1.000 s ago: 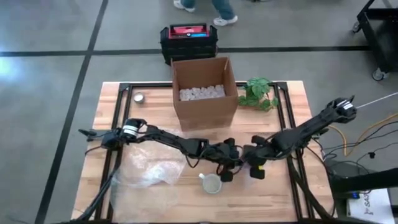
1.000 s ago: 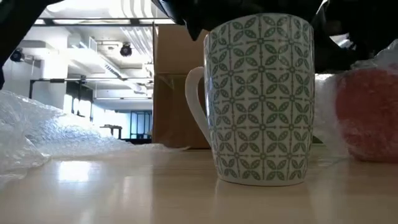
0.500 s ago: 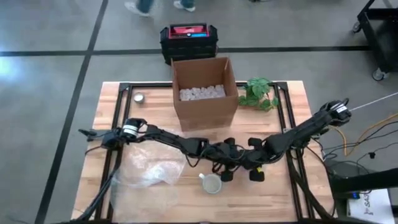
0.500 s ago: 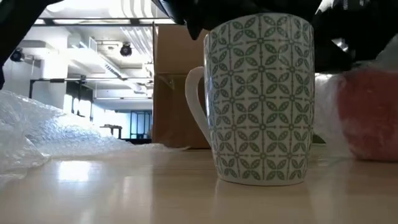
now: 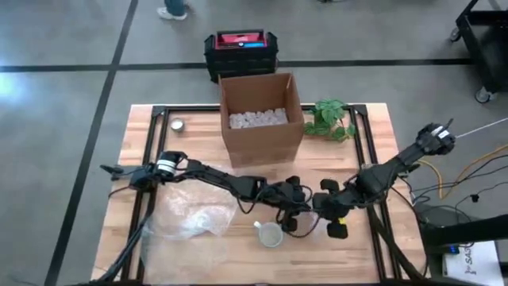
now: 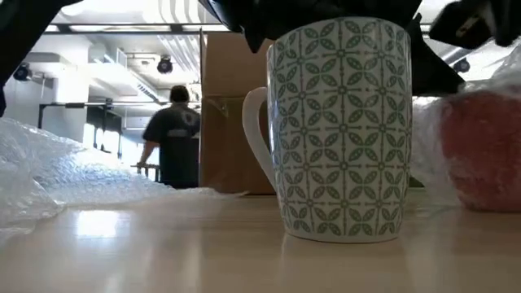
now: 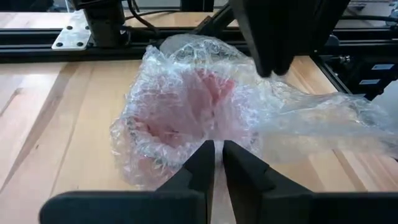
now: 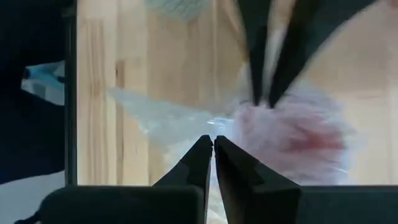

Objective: Wrap mug
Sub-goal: Wrap the orange mug in bubble wrap

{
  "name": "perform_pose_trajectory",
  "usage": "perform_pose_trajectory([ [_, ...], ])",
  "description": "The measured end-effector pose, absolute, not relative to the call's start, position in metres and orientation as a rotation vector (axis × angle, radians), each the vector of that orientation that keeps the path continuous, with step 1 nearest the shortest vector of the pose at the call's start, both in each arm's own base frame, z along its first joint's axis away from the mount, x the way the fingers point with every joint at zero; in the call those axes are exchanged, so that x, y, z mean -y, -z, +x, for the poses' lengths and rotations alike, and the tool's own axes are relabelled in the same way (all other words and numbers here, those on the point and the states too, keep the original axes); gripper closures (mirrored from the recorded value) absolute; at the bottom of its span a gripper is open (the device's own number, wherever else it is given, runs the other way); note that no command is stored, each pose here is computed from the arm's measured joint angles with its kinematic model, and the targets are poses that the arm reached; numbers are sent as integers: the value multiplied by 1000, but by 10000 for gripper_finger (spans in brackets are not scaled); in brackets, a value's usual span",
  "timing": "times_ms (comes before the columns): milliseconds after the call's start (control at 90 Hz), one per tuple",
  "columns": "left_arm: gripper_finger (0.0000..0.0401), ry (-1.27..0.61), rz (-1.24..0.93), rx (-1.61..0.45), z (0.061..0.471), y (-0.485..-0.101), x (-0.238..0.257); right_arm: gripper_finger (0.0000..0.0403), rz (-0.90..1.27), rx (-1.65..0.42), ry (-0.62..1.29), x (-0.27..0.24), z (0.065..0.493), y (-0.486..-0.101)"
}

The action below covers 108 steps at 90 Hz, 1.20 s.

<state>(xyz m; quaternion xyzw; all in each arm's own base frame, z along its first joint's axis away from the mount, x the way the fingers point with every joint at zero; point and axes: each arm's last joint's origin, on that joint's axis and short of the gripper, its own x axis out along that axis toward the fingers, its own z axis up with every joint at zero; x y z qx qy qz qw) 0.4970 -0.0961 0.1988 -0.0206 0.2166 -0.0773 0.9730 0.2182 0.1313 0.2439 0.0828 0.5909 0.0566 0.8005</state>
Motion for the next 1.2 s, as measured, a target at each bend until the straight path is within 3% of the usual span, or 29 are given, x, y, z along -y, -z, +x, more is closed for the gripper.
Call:
perform_pose_trajectory([
  [256,380,156,-42,-435,497,-199,96,396,81,-1357,16,-126,221,-210],
  [700,380,158,-42,-431,497,-199,97,396,-38,-1489,44,-128,232,-162],
  [1200,380,154,-41,-434,497,-198,96,396,53,-1373,12,-122,218,-266],
])
